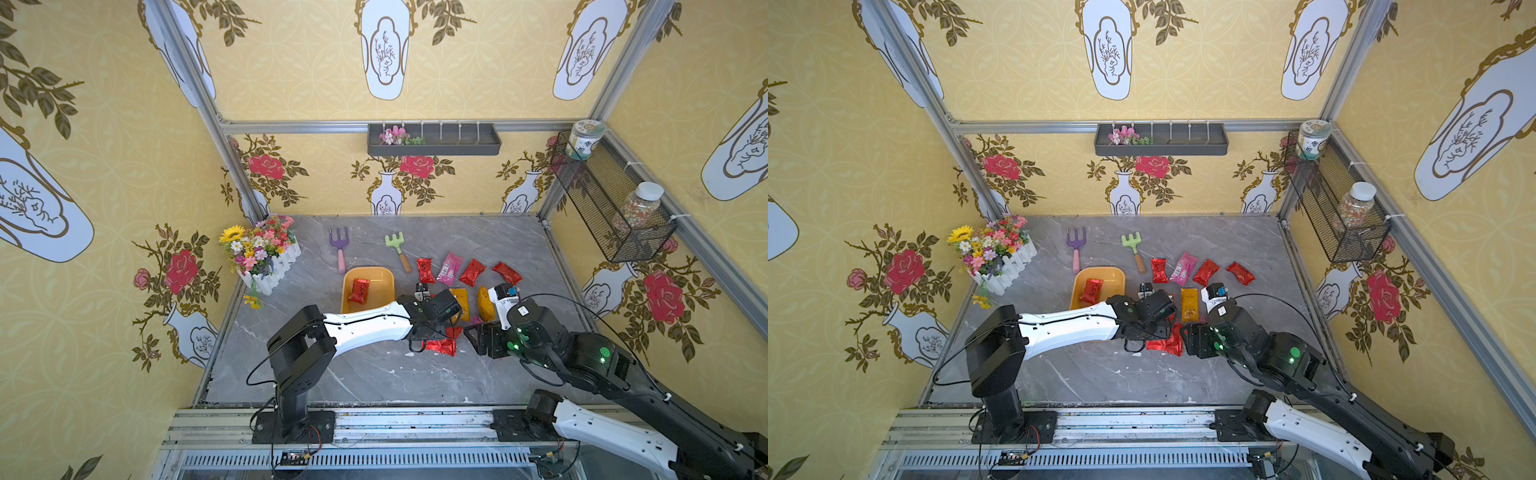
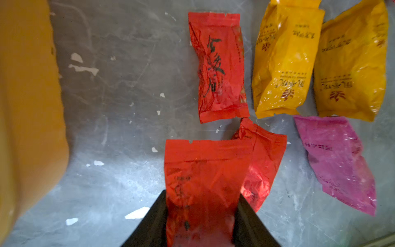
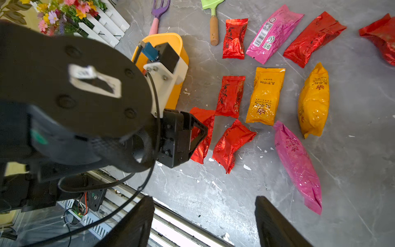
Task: Take the tea bags out of the storage box
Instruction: Place the tea bag at the center of the board, then pick up the tea bag from the storage box.
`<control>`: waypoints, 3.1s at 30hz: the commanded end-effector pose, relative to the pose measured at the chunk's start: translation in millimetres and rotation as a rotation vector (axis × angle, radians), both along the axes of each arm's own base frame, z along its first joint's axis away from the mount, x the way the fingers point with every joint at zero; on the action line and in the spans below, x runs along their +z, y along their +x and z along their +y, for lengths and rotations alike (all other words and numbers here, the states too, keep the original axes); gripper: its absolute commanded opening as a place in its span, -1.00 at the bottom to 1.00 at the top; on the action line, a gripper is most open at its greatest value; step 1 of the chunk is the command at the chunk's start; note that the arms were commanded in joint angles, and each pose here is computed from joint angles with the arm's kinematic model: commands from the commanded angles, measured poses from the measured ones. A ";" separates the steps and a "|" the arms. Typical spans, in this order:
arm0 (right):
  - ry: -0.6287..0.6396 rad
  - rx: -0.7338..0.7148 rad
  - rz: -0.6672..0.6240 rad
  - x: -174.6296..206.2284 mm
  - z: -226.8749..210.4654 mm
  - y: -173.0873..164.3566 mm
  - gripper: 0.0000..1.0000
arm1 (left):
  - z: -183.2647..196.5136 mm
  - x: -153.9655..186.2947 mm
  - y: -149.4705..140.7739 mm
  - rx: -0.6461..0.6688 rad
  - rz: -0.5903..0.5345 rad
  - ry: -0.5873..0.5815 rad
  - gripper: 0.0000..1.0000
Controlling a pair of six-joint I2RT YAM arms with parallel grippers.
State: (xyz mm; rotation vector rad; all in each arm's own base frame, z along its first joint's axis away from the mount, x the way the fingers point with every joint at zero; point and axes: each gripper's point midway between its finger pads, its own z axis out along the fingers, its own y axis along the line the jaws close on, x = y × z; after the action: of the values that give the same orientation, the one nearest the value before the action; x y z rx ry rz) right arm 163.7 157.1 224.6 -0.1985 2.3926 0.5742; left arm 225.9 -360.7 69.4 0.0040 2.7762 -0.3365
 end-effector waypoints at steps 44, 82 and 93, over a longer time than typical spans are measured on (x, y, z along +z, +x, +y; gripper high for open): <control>0.108 0.129 0.102 -29.1 254.9 157.1 0.58 | 278.0 106.0 37.5 0.592 -0.274 -0.405 1.00; -0.211 -0.046 0.273 -199.9 287.6 234.7 0.39 | 289.7 73.4 13.3 0.630 -0.264 -0.512 1.00; -0.163 0.012 0.237 -184.2 292.0 228.7 0.15 | 287.8 72.1 15.5 0.637 -0.255 -0.526 1.00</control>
State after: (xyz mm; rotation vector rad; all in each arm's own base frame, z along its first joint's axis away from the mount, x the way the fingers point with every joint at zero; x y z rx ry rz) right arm 396.3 444.8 30.0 -0.1905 2.6894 0.3844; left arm 238.1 -69.5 138.6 -0.8812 2.2200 -0.7710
